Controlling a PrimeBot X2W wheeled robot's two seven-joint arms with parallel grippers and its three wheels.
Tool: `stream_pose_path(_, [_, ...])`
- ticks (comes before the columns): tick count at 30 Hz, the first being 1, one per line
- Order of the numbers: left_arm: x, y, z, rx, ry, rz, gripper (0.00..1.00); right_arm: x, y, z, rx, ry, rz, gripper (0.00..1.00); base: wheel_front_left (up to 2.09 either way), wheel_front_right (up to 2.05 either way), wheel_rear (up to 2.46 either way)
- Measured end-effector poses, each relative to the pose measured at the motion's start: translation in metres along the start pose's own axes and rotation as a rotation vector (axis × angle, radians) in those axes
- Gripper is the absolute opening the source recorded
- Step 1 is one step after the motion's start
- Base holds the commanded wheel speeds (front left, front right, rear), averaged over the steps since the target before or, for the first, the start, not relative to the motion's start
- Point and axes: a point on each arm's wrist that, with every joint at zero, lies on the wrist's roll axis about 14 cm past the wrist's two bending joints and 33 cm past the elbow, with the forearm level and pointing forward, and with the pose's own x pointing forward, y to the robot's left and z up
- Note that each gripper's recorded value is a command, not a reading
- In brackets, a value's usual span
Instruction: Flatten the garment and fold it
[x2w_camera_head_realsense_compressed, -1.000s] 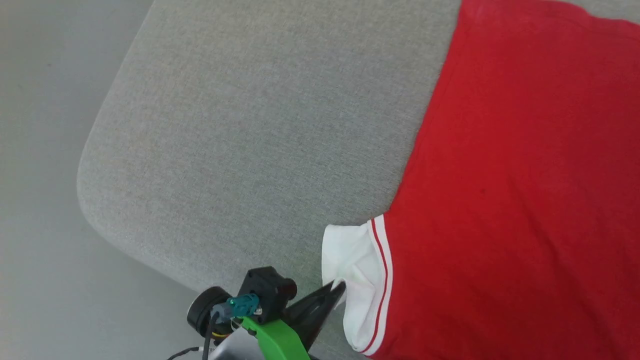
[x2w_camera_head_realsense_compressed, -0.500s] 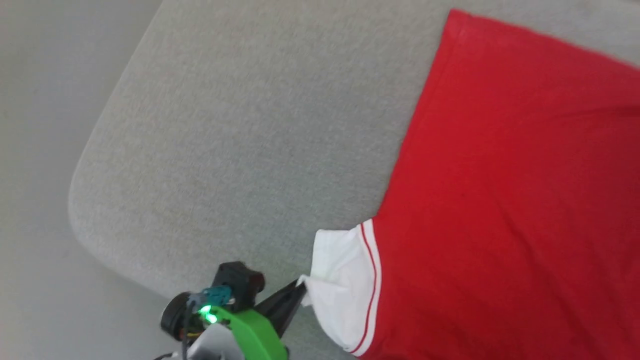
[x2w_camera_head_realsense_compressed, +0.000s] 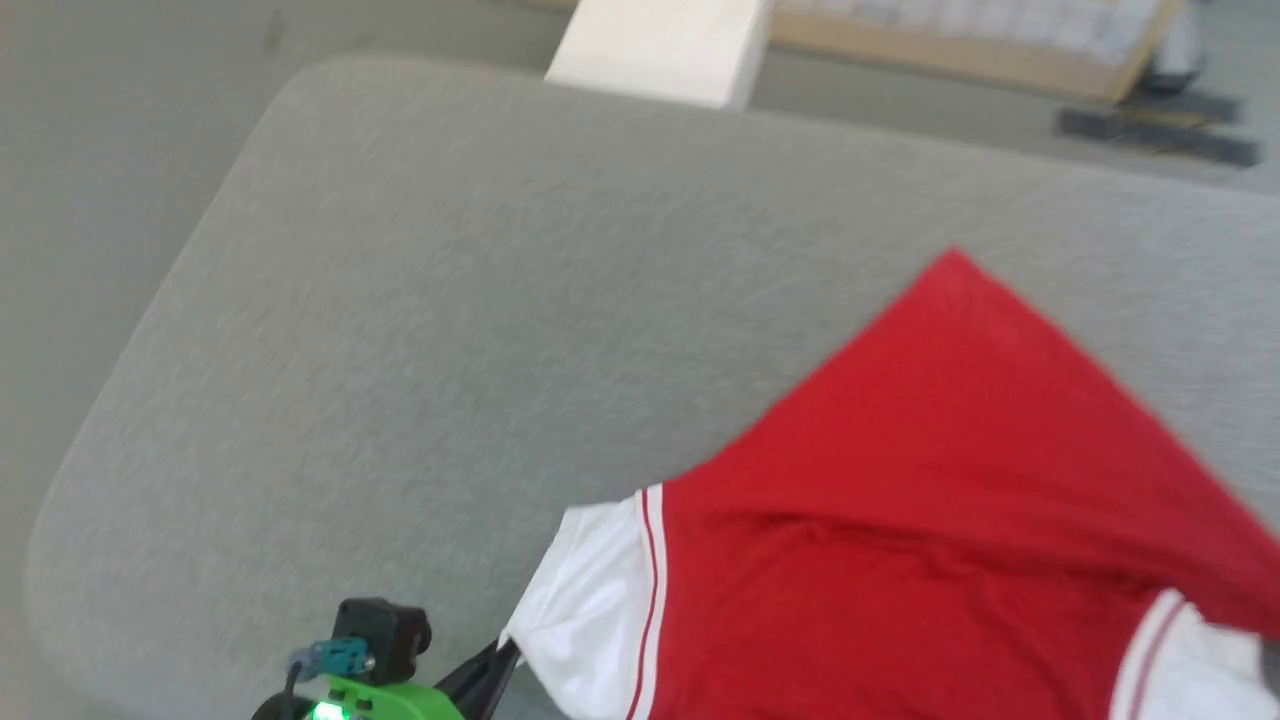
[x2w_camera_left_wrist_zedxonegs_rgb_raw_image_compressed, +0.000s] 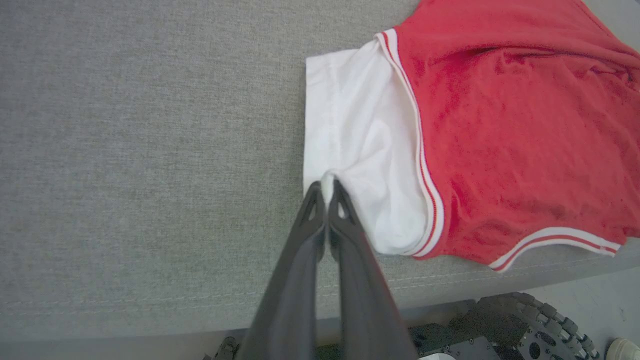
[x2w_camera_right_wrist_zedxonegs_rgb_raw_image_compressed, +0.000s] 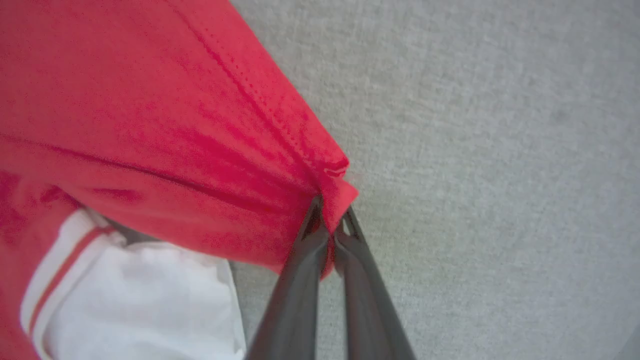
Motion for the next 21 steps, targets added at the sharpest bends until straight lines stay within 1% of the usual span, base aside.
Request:
stream_pose_path(6, [0.0, -0.015, 0.012, 0.029, -0.058, -0.055, 0.0, -0.047, -0.015, -0.07, 0.084, 0.016, -0.03, 0.0, 0.0, 0.0, 0.0])
stream_pose_path(7, [0.002, -0.023, 0.021, 0.045, -0.097, -0.083, 0.0, -0.057, -0.015, -0.107, 0.136, 0.054, -0.043, 0.0, 0.0, 0.0, 0.0])
stream_pose_path(9, [0.003, -0.027, 0.024, 0.054, -0.106, -0.098, 0.0, -0.06, -0.013, -0.124, 0.157, 0.077, -0.048, 0.0, 0.0, 0.0, 0.0])
stream_pose_path(11, [0.004, -0.031, 0.027, 0.059, -0.118, -0.111, 0.0, -0.06, -0.01, -0.133, 0.184, 0.085, -0.039, 0.0, 0.0, 0.0, 0.0])
stream_pose_path(12, [0.005, -0.033, 0.028, 0.06, -0.118, -0.114, 0.0, -0.06, -0.007, -0.133, 0.187, 0.082, -0.033, 0.61, 0.0, 0.0, 0.0])
stream_pose_path(13, [0.006, -0.034, 0.029, 0.062, -0.121, -0.117, 0.0, -0.06, -0.005, -0.131, 0.184, 0.074, -0.029, 1.0, 0.0, 0.0, 0.0])
stream_pose_path(15, [0.007, -0.034, 0.031, 0.065, -0.127, -0.118, 0.0, -0.061, -0.002, -0.116, 0.169, 0.028, -0.019, 1.0, 0.0, 0.0, 0.0])
stream_pose_path(16, [0.007, -0.034, 0.032, 0.066, -0.129, -0.118, 0.0, -0.062, 0.001, -0.101, 0.151, -0.008, -0.008, 1.0, 0.0, 0.0, 0.0])
stream_pose_path(18, [0.008, -0.035, 0.034, 0.07, -0.131, -0.119, 0.0, -0.067, 0.01, -0.067, 0.112, -0.096, 0.022, 1.0, 0.0, 0.0, 0.0])
stream_pose_path(20, [0.009, -0.037, 0.038, 0.074, -0.135, -0.125, 0.0, -0.074, 0.02, -0.023, 0.055, -0.199, 0.052, 1.0, 0.0, 0.0, 0.0])
stream_pose_path(21, [0.01, -0.038, 0.039, 0.077, -0.136, -0.129, 0.0, -0.077, 0.025, -0.008, 0.026, -0.229, 0.06, 1.0, 0.0, 0.0, 0.0])
